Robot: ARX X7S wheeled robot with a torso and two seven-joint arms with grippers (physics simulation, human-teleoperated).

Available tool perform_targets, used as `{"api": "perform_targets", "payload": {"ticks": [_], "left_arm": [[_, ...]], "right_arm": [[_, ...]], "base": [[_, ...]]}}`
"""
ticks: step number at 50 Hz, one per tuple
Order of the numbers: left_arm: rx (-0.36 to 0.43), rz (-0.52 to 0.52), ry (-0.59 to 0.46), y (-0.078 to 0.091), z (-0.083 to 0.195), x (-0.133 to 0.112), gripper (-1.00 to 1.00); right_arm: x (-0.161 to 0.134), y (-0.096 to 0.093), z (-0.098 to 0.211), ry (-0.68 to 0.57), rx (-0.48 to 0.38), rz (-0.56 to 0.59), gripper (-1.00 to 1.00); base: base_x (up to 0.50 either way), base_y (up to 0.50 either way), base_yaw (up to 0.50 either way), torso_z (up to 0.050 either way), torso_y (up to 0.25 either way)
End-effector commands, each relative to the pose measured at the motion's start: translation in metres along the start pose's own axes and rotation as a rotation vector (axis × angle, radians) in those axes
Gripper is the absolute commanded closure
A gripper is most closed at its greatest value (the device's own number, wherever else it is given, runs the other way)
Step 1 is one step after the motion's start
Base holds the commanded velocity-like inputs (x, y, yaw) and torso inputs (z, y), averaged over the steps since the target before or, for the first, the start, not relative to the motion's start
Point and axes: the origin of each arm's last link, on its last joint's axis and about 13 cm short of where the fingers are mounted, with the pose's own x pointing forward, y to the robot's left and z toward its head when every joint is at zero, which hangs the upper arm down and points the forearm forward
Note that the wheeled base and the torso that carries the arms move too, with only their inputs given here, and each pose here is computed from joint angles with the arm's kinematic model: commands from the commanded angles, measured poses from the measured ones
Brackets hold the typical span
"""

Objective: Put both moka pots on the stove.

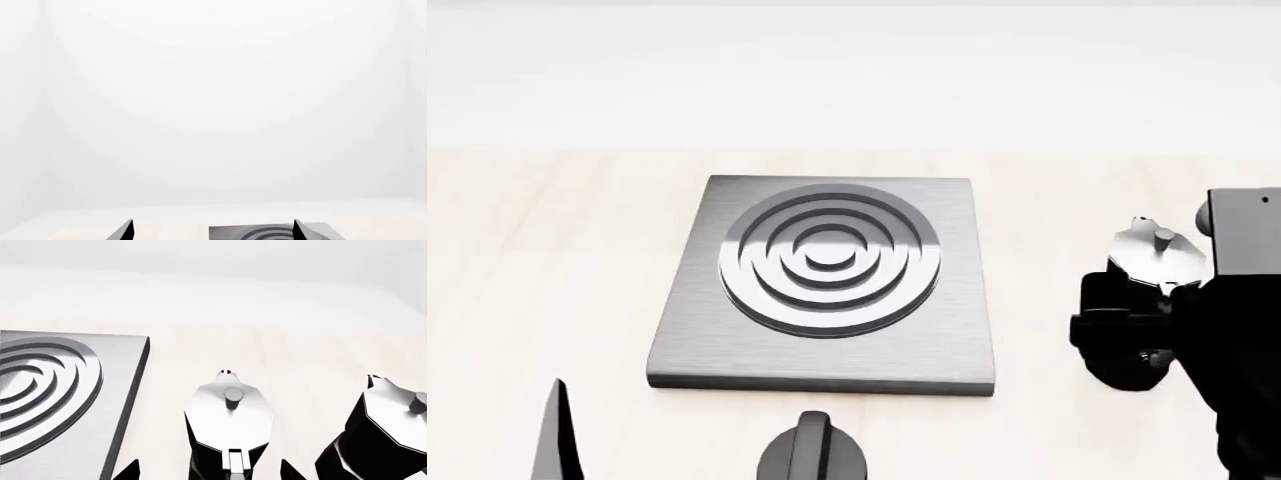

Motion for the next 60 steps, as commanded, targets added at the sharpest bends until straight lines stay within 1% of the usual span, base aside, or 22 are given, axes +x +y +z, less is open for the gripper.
{"api": "perform_targets", "payload": {"ticks": [1, 31, 48, 49, 60], "left_arm": [[0.001, -0.006, 0.001, -0.002, 0.0, 0.0, -1.0], [0.003, -0.013, 0.006, -0.003, -0.001, -0.001, -1.0], [0.008, -0.023, 0.011, -0.005, -0.004, -0.002, -1.0], [0.007, -0.024, 0.011, -0.005, -0.004, -0.002, -1.0], [0.006, -0.029, 0.011, -0.006, -0.004, -0.001, -1.0]], "right_arm": [[0.008, -0.004, -0.009, 0.037, 0.001, -0.009, -1.0], [0.025, -0.006, -0.042, 0.111, 0.008, -0.017, -1.0], [0.032, -0.006, -0.048, 0.112, 0.026, -0.025, -1.0], [0.032, -0.006, -0.048, 0.113, 0.026, -0.026, 1.0], [0.034, -0.002, -0.049, 0.104, 0.031, -0.024, 1.0]], "base": [[0.0, 0.0, 0.0, 0.0, 0.0], [0.0, 0.0, 0.0, 0.0, 0.0], [0.0, 0.0, 0.0, 0.0, 0.0], [0.0, 0.0, 0.0, 0.0, 0.0], [0.0, 0.0, 0.0, 0.0, 0.0]]}}
